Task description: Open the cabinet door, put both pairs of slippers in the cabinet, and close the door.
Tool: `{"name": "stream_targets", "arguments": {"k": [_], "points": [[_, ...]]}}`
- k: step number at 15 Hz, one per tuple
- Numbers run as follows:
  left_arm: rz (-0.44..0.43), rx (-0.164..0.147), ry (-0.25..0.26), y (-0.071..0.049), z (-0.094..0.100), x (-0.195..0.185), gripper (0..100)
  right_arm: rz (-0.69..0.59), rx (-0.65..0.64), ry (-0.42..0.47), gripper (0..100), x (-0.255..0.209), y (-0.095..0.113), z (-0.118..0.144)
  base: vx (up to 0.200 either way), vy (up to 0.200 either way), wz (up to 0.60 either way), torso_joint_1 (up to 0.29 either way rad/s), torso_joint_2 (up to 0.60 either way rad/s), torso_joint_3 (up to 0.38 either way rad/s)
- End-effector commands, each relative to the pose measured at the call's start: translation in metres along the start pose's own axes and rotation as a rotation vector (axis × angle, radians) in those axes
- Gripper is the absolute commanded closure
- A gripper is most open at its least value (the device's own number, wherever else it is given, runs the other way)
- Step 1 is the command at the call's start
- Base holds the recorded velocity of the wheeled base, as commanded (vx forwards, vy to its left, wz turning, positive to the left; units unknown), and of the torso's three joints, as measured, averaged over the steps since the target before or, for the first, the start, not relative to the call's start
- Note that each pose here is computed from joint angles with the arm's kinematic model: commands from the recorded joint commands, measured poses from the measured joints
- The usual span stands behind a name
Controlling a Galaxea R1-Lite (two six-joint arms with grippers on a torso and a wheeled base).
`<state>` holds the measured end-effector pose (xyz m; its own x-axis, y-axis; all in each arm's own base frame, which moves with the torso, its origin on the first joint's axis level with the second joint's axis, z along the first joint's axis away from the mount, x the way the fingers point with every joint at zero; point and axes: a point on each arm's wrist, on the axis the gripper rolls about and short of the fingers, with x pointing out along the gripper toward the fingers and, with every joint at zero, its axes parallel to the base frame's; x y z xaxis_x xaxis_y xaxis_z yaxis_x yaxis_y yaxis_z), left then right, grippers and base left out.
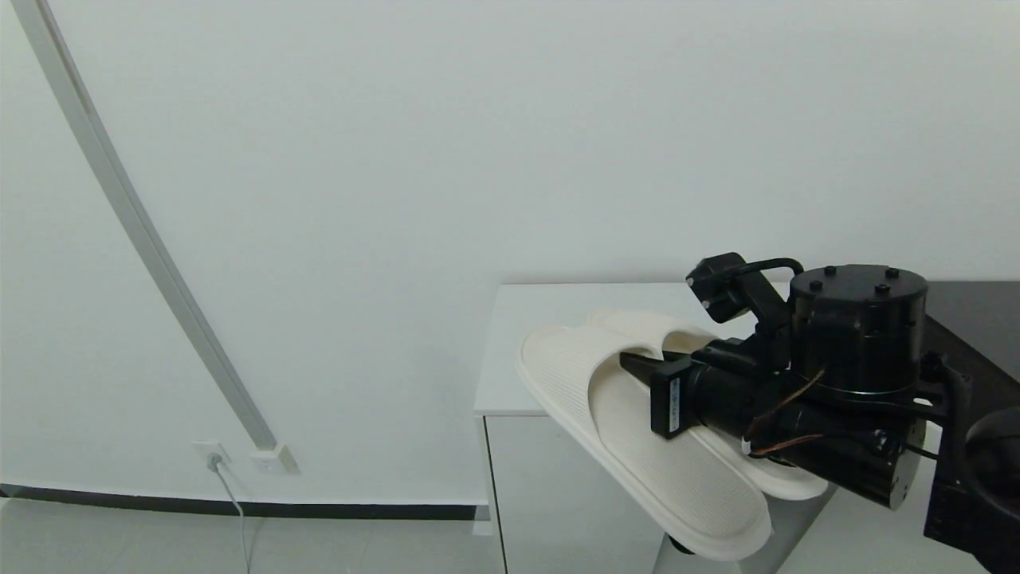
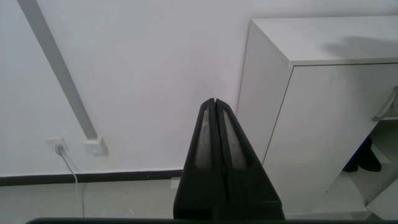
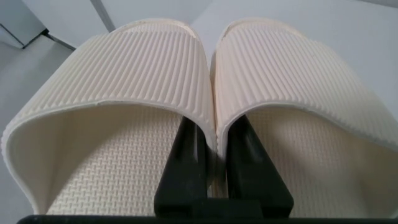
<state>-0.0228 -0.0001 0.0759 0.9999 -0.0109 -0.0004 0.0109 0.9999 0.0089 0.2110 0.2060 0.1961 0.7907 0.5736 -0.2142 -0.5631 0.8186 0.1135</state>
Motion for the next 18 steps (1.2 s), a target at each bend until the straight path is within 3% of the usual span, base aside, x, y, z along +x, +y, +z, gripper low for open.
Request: {"name": "stream_targets", "arguments": {"k": [1,11,18], "points": [[-0.001,0.0,0.0,0.0,0.0,0.0,100,0.001,0.0,-0.002,100,-0.001,0.0,0.001,-0.2,0.0,0.0,0.002,0.0,-0.002],[0.0,-0.001,0.0,0.0,0.0,0.0,100,0.007,-0.01,0.02,100,-0.006,0.003,-0.007,-0.2,0.0,0.0,0.002,0.0,0.002],[-0.001,-0.001,0.0,0.0,0.0,0.0,100,0.002,-0.035,0.051,100,-0.011,0.001,-0.016,0.0,0.0,0.0,0.0,0.0,0.0]]}}
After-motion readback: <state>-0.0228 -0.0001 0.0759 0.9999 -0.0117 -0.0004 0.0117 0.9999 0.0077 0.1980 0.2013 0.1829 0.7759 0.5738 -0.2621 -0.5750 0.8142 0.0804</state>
